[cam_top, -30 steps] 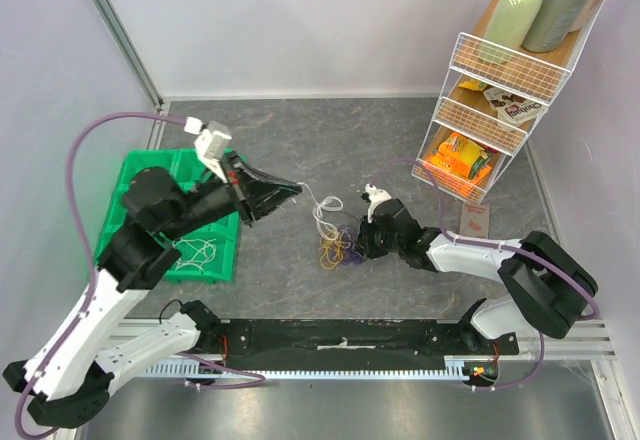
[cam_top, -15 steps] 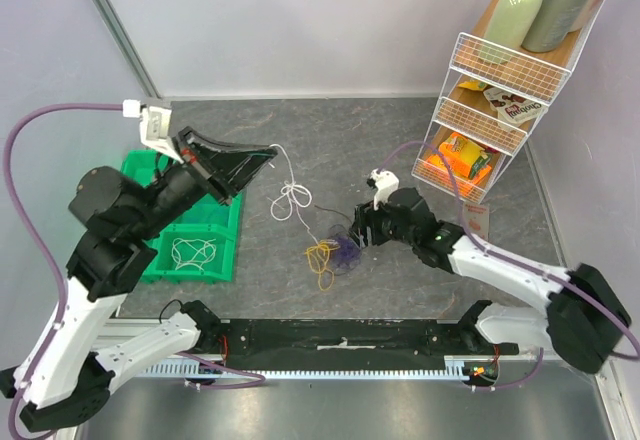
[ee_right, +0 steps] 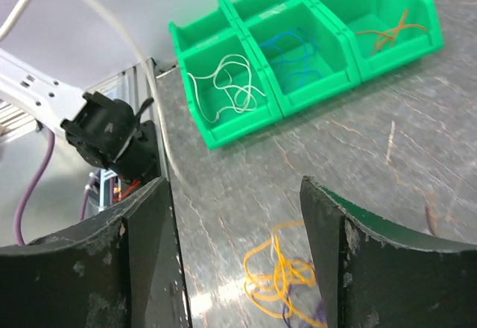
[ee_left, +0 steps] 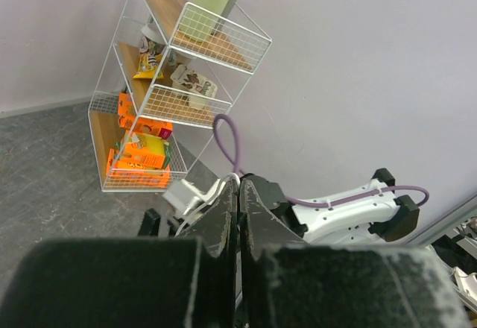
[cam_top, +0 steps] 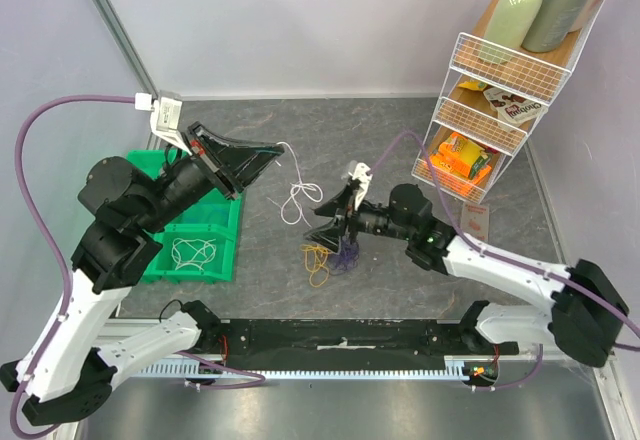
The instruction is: Untangle the cables
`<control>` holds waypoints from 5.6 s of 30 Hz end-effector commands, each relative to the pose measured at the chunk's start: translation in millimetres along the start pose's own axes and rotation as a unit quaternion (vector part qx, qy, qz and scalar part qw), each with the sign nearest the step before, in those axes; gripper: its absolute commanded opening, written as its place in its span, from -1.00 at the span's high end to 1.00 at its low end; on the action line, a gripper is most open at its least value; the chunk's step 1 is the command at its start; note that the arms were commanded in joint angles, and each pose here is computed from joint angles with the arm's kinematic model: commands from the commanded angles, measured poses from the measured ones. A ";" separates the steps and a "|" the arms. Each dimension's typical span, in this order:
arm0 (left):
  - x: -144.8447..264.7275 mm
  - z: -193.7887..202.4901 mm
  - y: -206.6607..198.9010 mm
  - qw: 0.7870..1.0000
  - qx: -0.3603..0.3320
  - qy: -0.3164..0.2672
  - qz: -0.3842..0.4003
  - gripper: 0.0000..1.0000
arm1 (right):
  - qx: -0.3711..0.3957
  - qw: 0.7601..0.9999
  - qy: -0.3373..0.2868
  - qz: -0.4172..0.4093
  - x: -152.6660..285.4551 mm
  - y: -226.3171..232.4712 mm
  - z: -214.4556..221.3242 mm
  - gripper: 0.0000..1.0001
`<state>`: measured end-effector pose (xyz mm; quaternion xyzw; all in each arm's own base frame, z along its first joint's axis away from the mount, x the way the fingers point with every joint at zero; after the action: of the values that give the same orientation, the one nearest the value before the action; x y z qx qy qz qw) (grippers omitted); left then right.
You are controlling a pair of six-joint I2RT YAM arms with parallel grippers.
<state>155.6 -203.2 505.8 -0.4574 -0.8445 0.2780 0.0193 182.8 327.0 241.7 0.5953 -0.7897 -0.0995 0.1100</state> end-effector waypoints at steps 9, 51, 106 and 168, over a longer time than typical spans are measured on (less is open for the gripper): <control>24.6 -23.6 -5.2 0.999 -0.011 -0.046 -0.027 0.96 | -0.035 0.983 -0.091 0.155 -3.6 -35.7 -39.9 1.00; 265.5 -96.3 79.3 0.818 -0.123 -0.322 -0.461 0.96 | 0.011 0.789 -0.160 0.593 221.2 -81.5 -84.5 1.00; 75.0 235.9 190.2 0.901 0.095 0.225 -0.359 0.97 | -0.218 0.938 0.259 0.071 -42.6 -23.8 115.4 0.90; 14.6 350.1 184.8 0.866 0.174 0.409 -0.229 0.96 | -0.226 0.941 0.174 0.180 9.5 -61.4 114.7 0.22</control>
<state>200.7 -268.2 94.7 -0.2597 -0.7900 0.1954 0.5199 194.2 289.2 94.6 0.3783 -0.7995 -0.1399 0.4450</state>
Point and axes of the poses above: each gripper's point midway between its finger pads, its own x axis back along the fingers, its own y axis along the line the jaws close on, z = x × y, the point moved 2 cm from there along x, back along the fingers
